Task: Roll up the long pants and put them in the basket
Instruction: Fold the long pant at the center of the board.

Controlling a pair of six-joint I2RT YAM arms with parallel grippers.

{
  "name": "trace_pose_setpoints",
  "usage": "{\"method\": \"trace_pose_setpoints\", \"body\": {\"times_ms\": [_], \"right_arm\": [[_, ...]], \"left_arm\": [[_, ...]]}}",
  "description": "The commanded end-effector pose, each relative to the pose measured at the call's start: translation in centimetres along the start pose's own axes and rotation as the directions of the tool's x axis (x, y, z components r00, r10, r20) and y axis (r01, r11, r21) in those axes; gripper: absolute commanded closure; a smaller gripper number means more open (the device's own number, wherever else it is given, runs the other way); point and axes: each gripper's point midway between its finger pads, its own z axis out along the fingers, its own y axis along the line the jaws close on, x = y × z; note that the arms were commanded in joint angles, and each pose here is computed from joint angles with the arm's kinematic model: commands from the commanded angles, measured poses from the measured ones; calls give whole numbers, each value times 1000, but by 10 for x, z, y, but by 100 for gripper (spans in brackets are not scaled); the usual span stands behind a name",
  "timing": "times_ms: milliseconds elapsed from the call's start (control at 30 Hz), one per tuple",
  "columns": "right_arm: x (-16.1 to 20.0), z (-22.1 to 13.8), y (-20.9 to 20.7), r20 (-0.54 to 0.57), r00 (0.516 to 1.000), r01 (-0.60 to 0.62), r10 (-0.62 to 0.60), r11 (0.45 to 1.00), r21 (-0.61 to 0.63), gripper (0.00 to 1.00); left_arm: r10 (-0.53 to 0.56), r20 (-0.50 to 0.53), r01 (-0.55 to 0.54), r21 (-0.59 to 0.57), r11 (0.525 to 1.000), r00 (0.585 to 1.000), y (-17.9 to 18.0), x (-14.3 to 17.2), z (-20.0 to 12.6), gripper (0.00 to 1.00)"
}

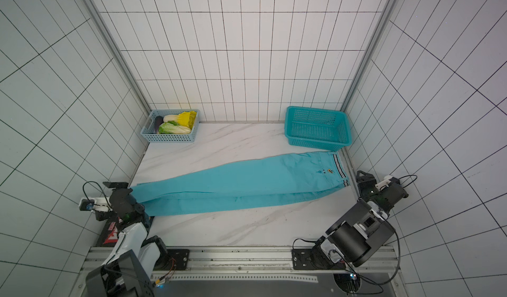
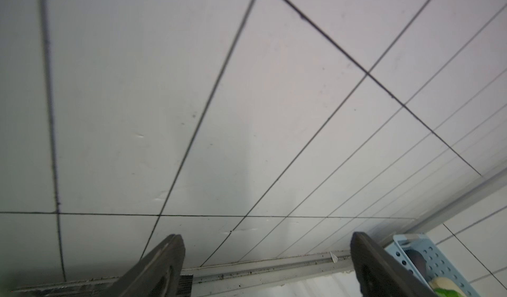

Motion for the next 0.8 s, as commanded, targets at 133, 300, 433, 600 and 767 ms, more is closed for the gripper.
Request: {"method": "trace_pose_setpoints", "body": {"times_ms": [133, 300, 433, 600, 767], "right_arm": [[12, 15, 131, -57, 896, 441, -440, 897, 5, 43], [119, 32, 168, -321, 734, 599, -598, 794, -107, 70], [216, 13, 156, -497, 482, 732, -721, 643, -223, 96], [309, 0, 108, -690, 233, 789, -685, 549, -278, 100], [358, 15, 79, -744, 2, 888, -668, 343, -306, 100]], "left_arm": [[444, -105, -344, 483, 805, 890, -191, 35, -43, 7], [635, -258, -273, 741, 613, 728, -254, 118, -133, 31], [827, -329, -264, 837, 479, 456, -228, 194, -215, 51], [883, -458, -237, 851, 469, 103, -157, 270, -249, 82], [853, -501, -324, 839, 437, -147, -100, 320, -249, 89]]}}
